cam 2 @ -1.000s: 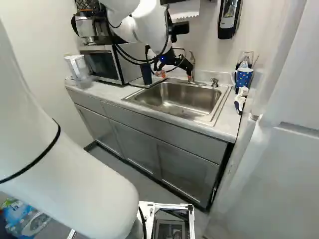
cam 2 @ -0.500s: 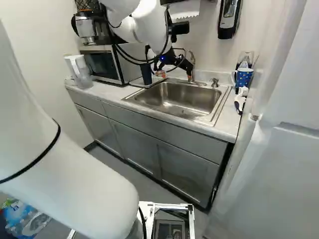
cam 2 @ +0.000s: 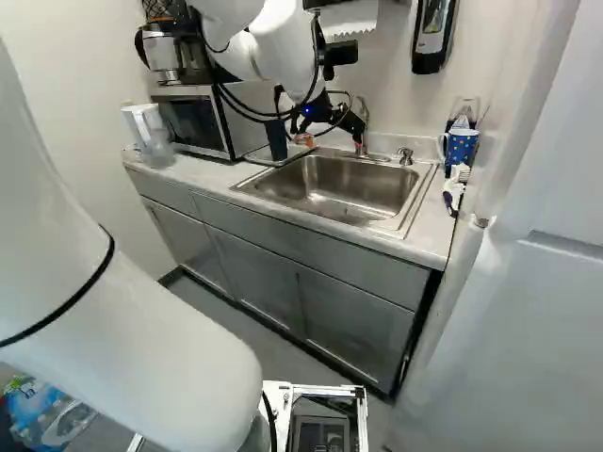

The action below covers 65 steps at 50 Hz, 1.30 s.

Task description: Rinse the cup and place it in the tray

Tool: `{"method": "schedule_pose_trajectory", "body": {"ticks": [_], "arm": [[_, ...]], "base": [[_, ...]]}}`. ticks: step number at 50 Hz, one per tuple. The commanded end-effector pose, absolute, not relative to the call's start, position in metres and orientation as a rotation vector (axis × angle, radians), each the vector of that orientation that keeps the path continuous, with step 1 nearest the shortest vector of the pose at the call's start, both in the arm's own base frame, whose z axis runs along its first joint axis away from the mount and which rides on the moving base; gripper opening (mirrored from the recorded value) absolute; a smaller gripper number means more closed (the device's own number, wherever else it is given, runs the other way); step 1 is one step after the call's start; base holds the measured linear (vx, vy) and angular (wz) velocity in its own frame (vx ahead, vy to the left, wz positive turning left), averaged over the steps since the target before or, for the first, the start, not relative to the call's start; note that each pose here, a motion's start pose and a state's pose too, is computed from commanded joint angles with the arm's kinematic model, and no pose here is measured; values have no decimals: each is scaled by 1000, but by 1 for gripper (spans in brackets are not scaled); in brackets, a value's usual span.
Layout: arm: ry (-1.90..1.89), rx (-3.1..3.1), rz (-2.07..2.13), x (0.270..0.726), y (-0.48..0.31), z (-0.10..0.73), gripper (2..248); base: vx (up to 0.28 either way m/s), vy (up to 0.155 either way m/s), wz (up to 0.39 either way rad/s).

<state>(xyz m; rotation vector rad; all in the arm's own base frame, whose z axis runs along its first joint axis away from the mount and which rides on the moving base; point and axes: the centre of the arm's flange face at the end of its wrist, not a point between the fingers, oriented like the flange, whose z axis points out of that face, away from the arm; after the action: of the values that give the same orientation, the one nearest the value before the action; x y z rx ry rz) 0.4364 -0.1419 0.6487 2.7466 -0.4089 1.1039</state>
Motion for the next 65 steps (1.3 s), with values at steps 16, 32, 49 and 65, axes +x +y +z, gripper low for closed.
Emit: {"method": "schedule_pose_trajectory", "body": {"ticks": [16, 32, 49, 65], "arm": [[-409, 2747, 1104, 436, -142, 649, 247], [-409, 2747, 1104, 436, -142, 649, 247], [-409, 2747, 1104, 436, -142, 649, 247], [-409, 2747, 1104, 436, -142, 649, 247]], "base": [[-62, 29, 1], [-36, 25, -2], [-49, 37, -1], [-62, 45, -1]]}}
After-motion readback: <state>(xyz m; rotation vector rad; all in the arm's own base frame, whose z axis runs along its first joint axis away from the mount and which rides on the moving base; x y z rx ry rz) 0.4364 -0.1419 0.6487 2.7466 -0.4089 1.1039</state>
